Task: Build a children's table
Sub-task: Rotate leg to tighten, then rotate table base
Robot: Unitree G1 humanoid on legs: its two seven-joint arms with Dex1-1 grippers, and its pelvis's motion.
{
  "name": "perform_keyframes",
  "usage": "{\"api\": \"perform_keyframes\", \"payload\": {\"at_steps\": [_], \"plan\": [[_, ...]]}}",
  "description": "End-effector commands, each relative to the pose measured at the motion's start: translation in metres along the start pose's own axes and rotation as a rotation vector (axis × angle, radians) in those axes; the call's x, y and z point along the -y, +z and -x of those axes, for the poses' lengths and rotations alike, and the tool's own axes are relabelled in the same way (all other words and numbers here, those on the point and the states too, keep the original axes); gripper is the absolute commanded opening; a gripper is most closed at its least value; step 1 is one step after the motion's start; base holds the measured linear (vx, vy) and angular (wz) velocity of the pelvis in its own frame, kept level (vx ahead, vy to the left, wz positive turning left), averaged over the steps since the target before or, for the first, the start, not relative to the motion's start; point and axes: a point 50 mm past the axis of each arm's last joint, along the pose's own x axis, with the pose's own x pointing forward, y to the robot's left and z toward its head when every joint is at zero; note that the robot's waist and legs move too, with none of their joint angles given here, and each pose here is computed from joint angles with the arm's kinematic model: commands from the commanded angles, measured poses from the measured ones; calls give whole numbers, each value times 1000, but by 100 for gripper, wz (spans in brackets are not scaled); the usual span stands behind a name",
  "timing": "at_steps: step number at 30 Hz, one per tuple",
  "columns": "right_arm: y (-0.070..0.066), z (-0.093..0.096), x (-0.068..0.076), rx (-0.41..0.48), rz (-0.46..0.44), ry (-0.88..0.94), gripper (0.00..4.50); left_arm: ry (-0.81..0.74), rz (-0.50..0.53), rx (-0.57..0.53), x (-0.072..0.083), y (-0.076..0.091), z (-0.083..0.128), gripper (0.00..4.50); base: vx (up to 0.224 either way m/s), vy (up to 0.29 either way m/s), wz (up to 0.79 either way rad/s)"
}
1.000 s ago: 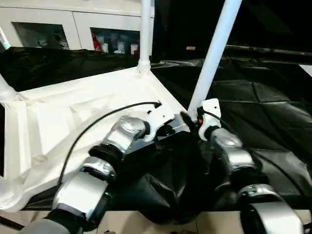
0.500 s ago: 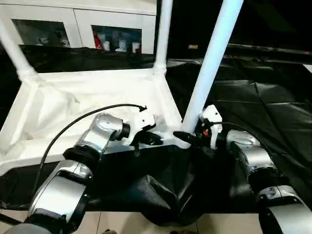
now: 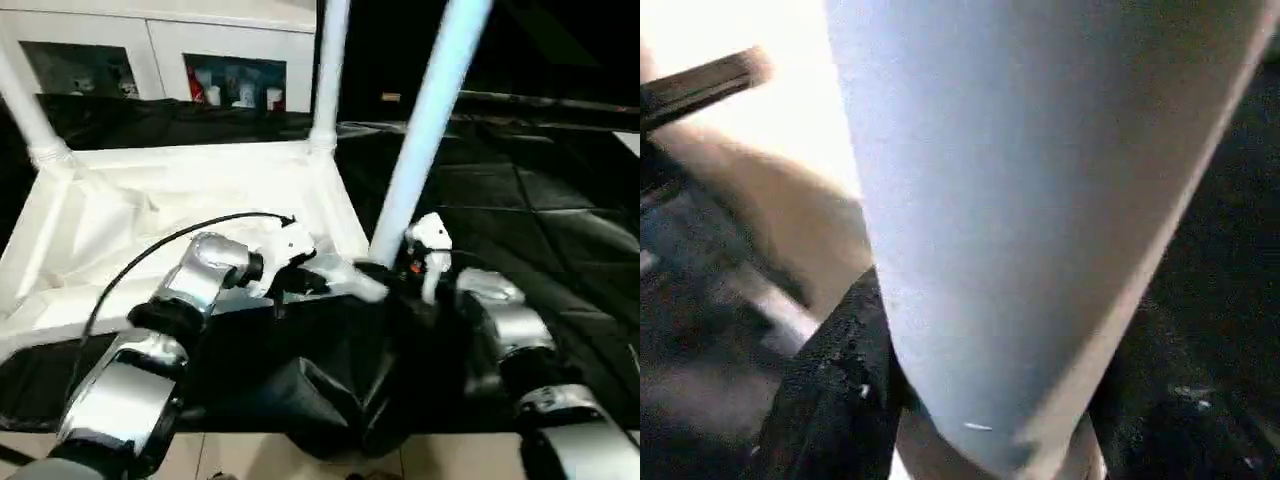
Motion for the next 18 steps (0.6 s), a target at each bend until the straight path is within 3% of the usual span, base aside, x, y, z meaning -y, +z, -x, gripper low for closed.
{"api": "perform_keyframes", "payload": {"at_steps": [1,4,6,9,10,11,18], "plan": [[-26,-7,-8,-104,-84,-130,202,122,85,14,3,0,-18,0,0,0,0],[-28,-19,-10,-103,-168,-327,200,194,117,49,7,16,-37,0,0,0,0],[-25,-24,-14,-98,-190,-366,199,175,106,66,12,23,-45,0,0,0,0],[-18,-33,-19,-89,-177,-380,199,122,69,77,20,30,-53,0,0,0,0],[-12,-37,-22,-77,-128,-366,199,97,31,76,23,32,-54,0,0,0,0],[-9,-38,-23,-57,-111,-357,254,95,19,68,22,32,-54,0,0,0,0],[-5,-31,-18,16,-85,-343,314,103,-47,55,15,27,-44,0,0,0,0]]}}
